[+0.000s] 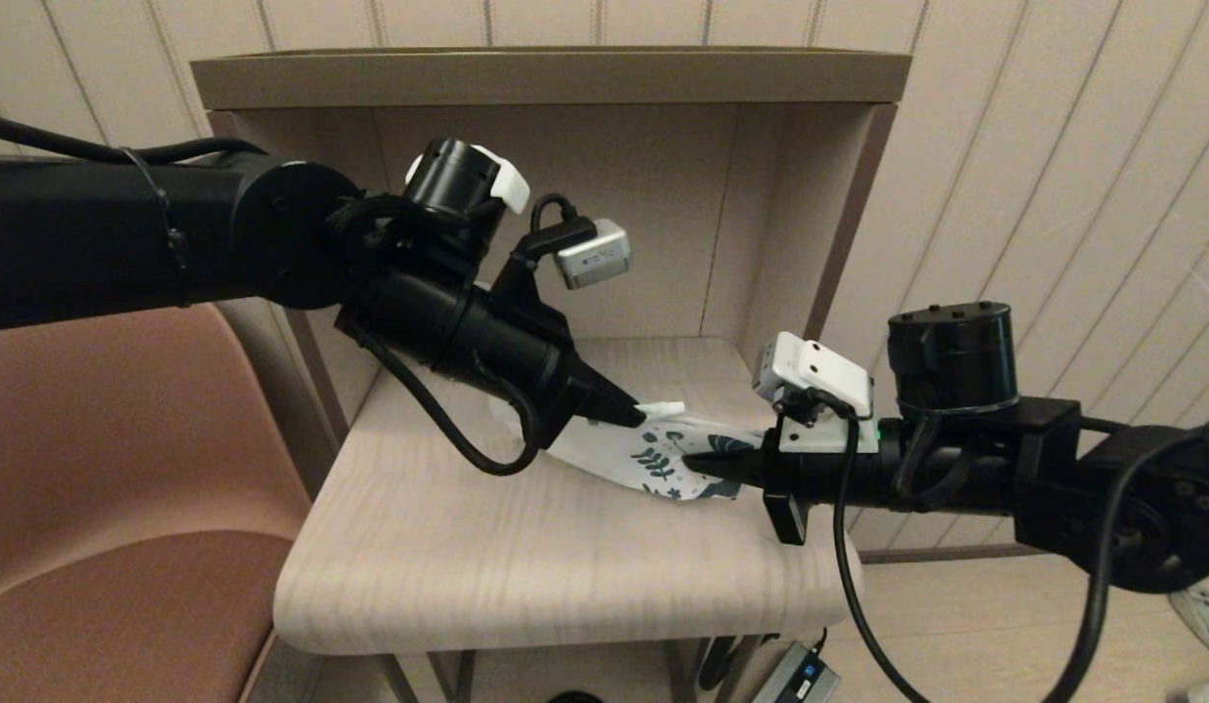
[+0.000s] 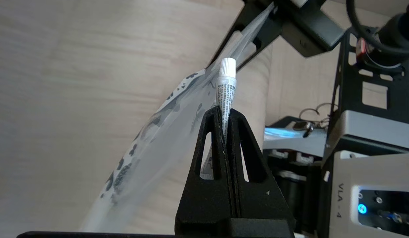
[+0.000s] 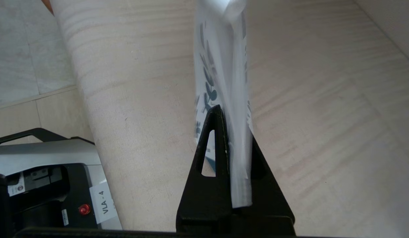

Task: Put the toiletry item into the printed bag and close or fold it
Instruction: Place the toothpaste in the storage bag

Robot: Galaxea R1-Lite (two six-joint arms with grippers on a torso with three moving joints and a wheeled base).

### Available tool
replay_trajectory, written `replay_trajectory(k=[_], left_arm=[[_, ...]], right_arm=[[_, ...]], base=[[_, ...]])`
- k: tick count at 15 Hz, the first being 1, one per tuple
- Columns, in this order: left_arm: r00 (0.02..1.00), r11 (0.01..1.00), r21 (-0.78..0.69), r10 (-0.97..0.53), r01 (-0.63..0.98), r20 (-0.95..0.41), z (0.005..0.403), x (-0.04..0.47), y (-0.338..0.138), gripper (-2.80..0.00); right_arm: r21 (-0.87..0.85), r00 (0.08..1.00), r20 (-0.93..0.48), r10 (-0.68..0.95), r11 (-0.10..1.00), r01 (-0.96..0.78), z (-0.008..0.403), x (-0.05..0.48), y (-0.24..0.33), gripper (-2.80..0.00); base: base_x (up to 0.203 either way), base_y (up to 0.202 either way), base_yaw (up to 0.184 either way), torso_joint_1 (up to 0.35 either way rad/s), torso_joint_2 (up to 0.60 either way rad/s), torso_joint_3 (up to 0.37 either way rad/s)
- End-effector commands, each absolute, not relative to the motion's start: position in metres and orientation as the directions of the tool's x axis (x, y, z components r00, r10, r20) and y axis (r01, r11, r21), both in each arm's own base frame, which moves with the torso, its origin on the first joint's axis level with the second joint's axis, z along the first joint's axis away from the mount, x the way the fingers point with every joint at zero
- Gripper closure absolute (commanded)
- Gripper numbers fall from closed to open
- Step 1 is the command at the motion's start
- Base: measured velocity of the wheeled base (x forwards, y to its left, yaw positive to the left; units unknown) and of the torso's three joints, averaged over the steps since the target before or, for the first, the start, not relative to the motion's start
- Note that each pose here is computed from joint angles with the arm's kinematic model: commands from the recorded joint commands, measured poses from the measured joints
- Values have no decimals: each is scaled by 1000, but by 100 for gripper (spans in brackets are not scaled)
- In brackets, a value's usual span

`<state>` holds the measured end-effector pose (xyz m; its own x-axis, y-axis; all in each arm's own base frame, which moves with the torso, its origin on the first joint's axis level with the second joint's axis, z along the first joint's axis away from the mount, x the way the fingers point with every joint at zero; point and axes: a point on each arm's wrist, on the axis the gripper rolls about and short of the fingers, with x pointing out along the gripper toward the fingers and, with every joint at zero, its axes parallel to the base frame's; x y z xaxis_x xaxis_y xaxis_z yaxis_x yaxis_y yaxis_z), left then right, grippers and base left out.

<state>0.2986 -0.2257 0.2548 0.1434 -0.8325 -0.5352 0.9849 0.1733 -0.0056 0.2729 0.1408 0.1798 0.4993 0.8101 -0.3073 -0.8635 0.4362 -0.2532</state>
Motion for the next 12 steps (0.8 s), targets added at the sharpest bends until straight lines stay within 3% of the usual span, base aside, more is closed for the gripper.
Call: replay_trajectory(k=[1, 12], left_arm=[[155, 173, 14, -840, 985, -519, 263, 297, -224, 0], [136, 184, -32, -821, 982, -554, 242, 307, -227, 0]], right_arm=[[-253, 495, -309, 812, 432, -866, 178, 274, 142, 0], [-243, 484, -324, 813, 423, -873, 172, 277, 146, 0]], base=[[0, 0, 0, 0, 0, 0], [0, 0, 0, 0, 0, 0]])
